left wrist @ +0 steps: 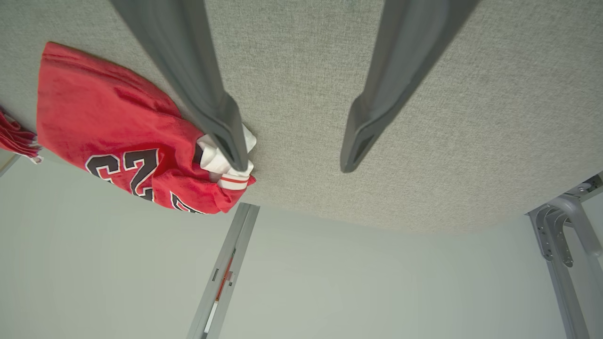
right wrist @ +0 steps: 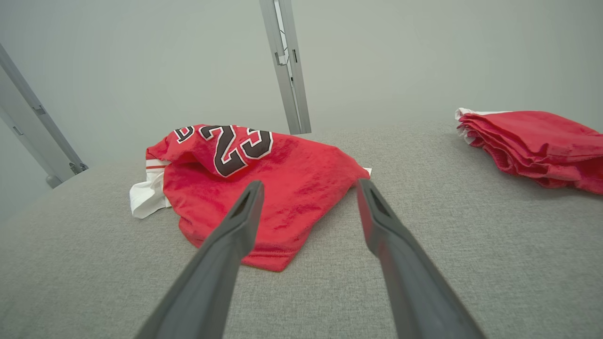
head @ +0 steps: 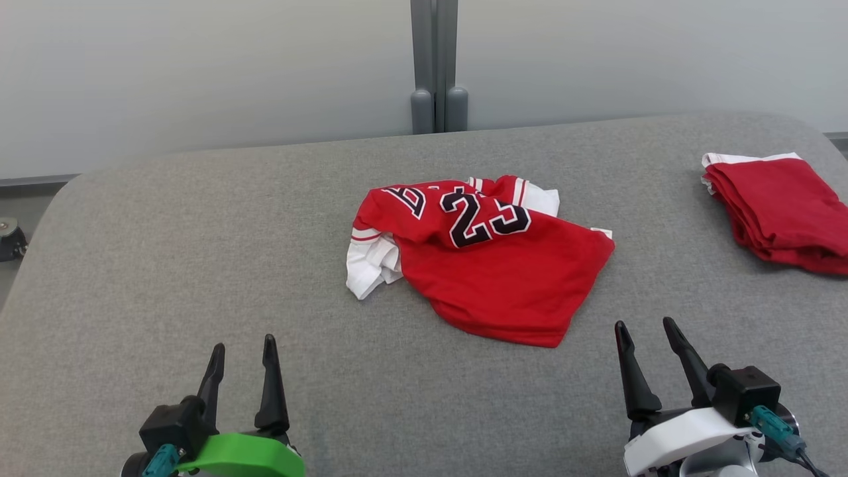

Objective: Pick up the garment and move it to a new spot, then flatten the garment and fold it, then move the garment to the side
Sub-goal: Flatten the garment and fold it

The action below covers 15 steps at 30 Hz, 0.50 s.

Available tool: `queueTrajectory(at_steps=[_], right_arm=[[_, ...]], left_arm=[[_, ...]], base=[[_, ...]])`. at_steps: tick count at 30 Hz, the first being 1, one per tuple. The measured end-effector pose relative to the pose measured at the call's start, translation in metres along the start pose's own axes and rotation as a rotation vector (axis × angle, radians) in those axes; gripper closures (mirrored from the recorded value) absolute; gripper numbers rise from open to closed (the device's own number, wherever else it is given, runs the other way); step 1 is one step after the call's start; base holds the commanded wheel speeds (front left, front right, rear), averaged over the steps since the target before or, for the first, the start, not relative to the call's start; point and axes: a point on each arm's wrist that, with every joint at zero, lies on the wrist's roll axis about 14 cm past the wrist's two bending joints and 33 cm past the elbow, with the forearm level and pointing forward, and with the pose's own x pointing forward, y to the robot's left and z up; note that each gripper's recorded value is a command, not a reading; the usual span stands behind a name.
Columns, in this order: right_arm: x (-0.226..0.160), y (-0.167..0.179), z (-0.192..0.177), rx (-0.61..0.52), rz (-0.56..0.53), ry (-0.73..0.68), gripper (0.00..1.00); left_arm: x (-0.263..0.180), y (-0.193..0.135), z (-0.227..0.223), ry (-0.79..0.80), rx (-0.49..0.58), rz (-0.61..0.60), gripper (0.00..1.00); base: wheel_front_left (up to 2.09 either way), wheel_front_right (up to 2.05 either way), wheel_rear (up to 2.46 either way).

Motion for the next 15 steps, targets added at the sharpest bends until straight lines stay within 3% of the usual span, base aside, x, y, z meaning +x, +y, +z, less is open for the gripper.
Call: queueTrajectory(at_steps=[6,15], right_arm=[[0.004,-0.007,-0.005,-0.021,-0.015,0.018,0.00],[0.059,-0.022,-0.013,-0.112,-0.029,0.099,0.00]], left_arm=[[-0.001,0.004,-0.003,0.008,0.004,0.013,0.00],[0.011,0.009,-0.007,0.023,0.011,0.025,0.00]], base=[[0.00,0.00,0.00],[0.00,0.00,0.00]])
